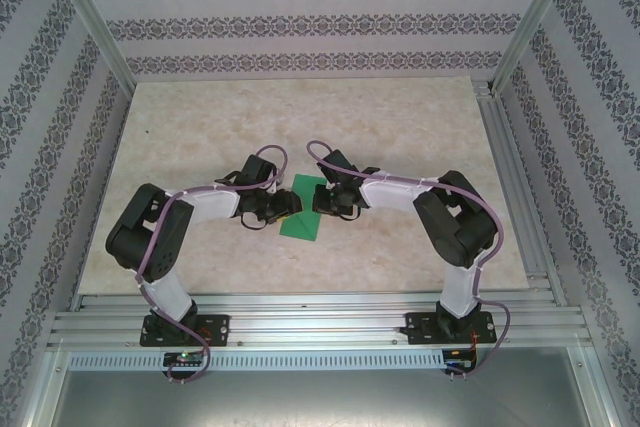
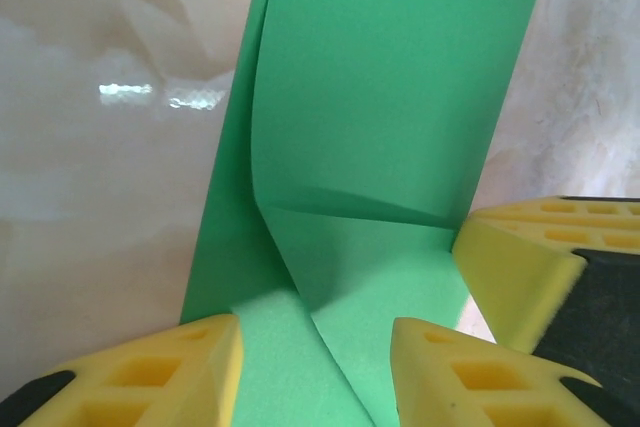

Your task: Fold a paper plane with a square sheet of paper (pick it up from the middle)

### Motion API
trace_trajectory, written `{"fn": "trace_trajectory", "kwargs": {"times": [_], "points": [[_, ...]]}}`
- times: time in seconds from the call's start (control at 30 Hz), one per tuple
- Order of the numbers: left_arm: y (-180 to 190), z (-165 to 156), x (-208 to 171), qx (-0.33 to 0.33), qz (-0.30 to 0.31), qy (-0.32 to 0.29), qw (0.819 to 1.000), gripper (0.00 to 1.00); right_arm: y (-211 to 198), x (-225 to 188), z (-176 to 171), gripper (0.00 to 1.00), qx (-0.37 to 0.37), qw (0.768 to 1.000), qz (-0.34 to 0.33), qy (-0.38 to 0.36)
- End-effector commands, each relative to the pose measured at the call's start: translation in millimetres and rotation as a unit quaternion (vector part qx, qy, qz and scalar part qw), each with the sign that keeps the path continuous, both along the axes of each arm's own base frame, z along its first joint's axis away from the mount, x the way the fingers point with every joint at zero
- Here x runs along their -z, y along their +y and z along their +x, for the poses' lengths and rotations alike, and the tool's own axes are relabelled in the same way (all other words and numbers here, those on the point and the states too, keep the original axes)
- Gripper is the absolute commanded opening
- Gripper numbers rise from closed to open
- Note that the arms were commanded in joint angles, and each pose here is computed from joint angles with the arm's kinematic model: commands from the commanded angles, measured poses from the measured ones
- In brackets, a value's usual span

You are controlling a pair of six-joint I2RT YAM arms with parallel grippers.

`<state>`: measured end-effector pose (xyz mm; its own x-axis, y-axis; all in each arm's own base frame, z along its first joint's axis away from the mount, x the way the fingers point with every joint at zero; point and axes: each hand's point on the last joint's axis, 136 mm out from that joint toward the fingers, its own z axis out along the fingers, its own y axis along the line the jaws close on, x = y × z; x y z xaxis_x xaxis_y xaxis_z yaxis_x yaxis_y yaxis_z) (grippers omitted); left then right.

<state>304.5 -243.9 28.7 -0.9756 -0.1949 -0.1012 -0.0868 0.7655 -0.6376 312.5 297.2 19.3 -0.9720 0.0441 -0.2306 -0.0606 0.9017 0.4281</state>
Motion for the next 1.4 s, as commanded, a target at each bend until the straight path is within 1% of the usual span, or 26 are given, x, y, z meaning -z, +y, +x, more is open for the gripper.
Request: {"fn": "trace_trajectory", "kwargs": {"times": [0.0, 0.1, 0.2, 0.33, 0.6, 0.77, 0.97, 1.23, 1.37], "points": [[-14.1, 4.6, -4.5, 0.017, -0.023, -0.008, 1.000, 0.42, -3.3, 0.9, 7.4, 0.13, 0.001, 1.000, -0.012, -0.007], [-14.9, 7.2, -6.2, 0.020, -0.023, -0.014, 0.999, 0.38, -5.2, 3.7, 6.8, 0.12, 0.004, 1.000, -0.015, -0.004], [-14.8, 11.0, -9.0, 0.019, -0.019, -0.023, 0.999, 0.37, -7.5, 7.1, 6.5, 0.11, 0.010, 1.000, -0.017, 0.001], [-14.5, 14.3, -9.7, 0.019, -0.015, -0.030, 0.999, 0.37, -10.3, 8.8, 5.8, 0.11, 0.015, 1.000, -0.016, 0.003], [-15.7, 18.7, -8.9, 0.019, -0.014, -0.035, 0.999, 0.38, -10.9, 11.0, 5.5, 0.09, 0.029, 0.999, 0.016, 0.010], [-19.8, 21.8, -11.5, 0.023, -0.023, -0.041, 0.999, 0.36, -11.5, 14.8, 3.7, 0.08, 0.031, 0.999, 0.019, 0.016], [-22.4, 25.7, -12.3, 0.027, -0.025, -0.045, 0.998, 0.29, -12.2, 14.6, 2.8, 0.08, 0.031, 0.999, 0.020, 0.016], [-25.3, 28.7, -8.7, 0.030, -0.026, -0.044, 0.998, 0.23, -10.7, 11.6, 3.9, 0.09, 0.032, 0.999, 0.029, 0.013], [-25.3, 28.6, -5.5, 0.032, -0.025, -0.042, 0.998, 0.14, -9.3, -0.1, 7.8, 0.13, 0.032, 0.999, 0.040, 0.000]]}}
